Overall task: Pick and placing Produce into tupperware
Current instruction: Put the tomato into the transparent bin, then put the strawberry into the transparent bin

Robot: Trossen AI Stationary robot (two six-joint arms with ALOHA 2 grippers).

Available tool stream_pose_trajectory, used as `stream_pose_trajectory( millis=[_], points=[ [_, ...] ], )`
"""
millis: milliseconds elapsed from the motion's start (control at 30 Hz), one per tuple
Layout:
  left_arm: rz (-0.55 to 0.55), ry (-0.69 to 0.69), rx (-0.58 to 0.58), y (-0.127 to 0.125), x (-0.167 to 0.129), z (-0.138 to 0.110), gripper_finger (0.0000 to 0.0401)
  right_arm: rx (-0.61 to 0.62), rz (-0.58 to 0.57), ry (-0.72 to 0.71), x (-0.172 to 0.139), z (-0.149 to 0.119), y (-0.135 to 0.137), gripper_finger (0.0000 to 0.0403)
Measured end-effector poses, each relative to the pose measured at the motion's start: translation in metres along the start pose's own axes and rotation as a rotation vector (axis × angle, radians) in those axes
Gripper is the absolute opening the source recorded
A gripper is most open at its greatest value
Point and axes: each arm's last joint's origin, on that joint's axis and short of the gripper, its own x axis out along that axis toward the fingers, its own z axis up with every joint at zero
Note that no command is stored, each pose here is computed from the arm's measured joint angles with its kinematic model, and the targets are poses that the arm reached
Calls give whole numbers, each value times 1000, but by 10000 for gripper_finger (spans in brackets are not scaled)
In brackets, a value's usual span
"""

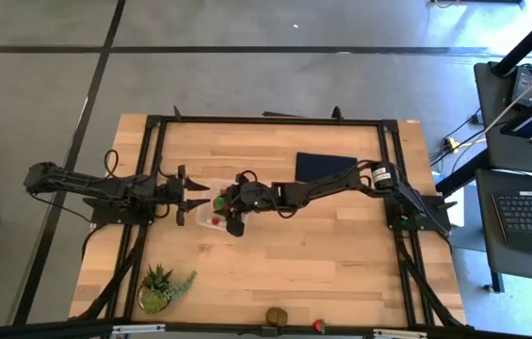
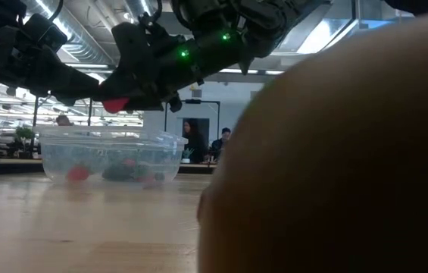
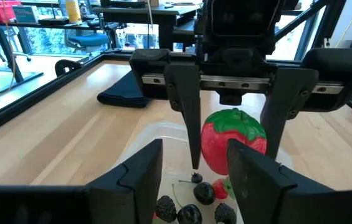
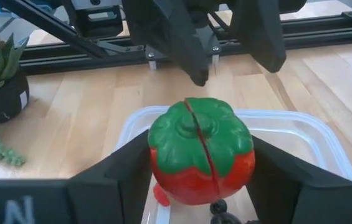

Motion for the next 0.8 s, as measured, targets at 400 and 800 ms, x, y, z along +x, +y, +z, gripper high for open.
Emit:
stream_pose_trajectory(
  millis=[400, 800],
  points=[
    [0, 0, 0, 0, 0, 0, 166, 3, 0, 0, 0, 0, 0, 291],
    [2, 34, 7, 0, 0, -3, 163, -62, 54, 134, -36, 23, 21, 295]
  ],
)
